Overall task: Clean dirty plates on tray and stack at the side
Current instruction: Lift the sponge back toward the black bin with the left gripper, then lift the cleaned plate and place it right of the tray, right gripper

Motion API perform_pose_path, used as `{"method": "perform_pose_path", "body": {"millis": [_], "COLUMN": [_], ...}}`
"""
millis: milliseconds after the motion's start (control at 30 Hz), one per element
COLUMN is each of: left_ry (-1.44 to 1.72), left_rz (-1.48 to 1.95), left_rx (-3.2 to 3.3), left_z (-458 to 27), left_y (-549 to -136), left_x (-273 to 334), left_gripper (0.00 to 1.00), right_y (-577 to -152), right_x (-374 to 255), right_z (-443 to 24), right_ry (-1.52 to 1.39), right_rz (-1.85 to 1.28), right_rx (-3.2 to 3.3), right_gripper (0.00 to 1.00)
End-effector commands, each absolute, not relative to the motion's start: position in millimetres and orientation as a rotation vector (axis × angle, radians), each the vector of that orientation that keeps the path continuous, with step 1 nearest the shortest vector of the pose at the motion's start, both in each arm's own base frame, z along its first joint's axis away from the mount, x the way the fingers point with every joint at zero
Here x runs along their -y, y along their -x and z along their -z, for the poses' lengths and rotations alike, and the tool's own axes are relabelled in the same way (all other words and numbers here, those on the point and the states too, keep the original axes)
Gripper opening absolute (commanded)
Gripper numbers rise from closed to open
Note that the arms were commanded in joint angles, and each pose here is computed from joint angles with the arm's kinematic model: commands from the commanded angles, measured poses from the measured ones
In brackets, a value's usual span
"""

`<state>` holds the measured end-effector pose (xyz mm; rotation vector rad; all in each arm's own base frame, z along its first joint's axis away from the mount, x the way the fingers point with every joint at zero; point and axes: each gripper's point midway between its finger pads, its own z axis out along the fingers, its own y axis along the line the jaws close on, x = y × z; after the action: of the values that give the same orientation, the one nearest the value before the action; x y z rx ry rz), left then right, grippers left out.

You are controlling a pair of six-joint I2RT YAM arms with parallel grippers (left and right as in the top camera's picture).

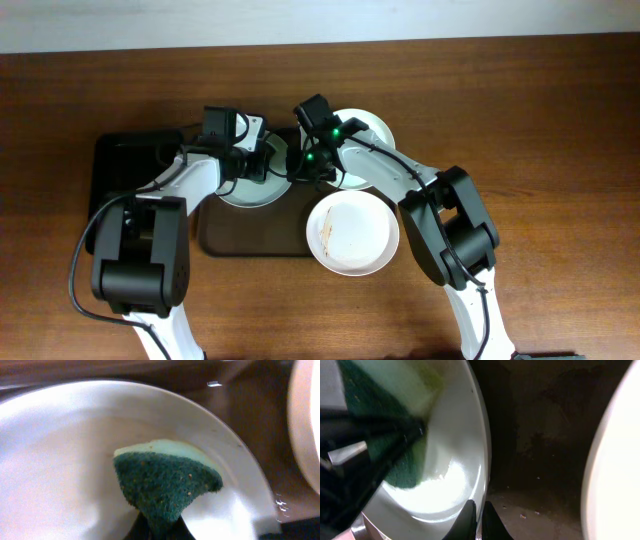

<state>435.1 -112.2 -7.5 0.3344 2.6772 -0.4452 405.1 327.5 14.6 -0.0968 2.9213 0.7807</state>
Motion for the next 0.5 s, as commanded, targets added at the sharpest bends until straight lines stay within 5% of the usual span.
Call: {"method": "perform_pose_path", "body": {"millis": [0, 200, 467], "left_ry": [-0.221, 0.249, 0.276], "left_rz": [0.463, 0.469, 0.441], "left_rx": [-3.035, -3.075, -2.870], "left_z": [81, 8, -138], "left_y": [-371, -417, -480], "left_x": [88, 28, -3], "left_gripper": [0.00, 0.01, 0.00], "right_y": [-399, -396, -409], "right_x": [-320, -318, -317], "right_z": [0, 1, -24], "right_ry": [0.128, 0.130, 0.210], "right_rz": [-0.728, -0.718, -0.661], "right_rx": [-2.955, -2.972, -2.913], "right_gripper": [0.04, 0.04, 0.04]}}
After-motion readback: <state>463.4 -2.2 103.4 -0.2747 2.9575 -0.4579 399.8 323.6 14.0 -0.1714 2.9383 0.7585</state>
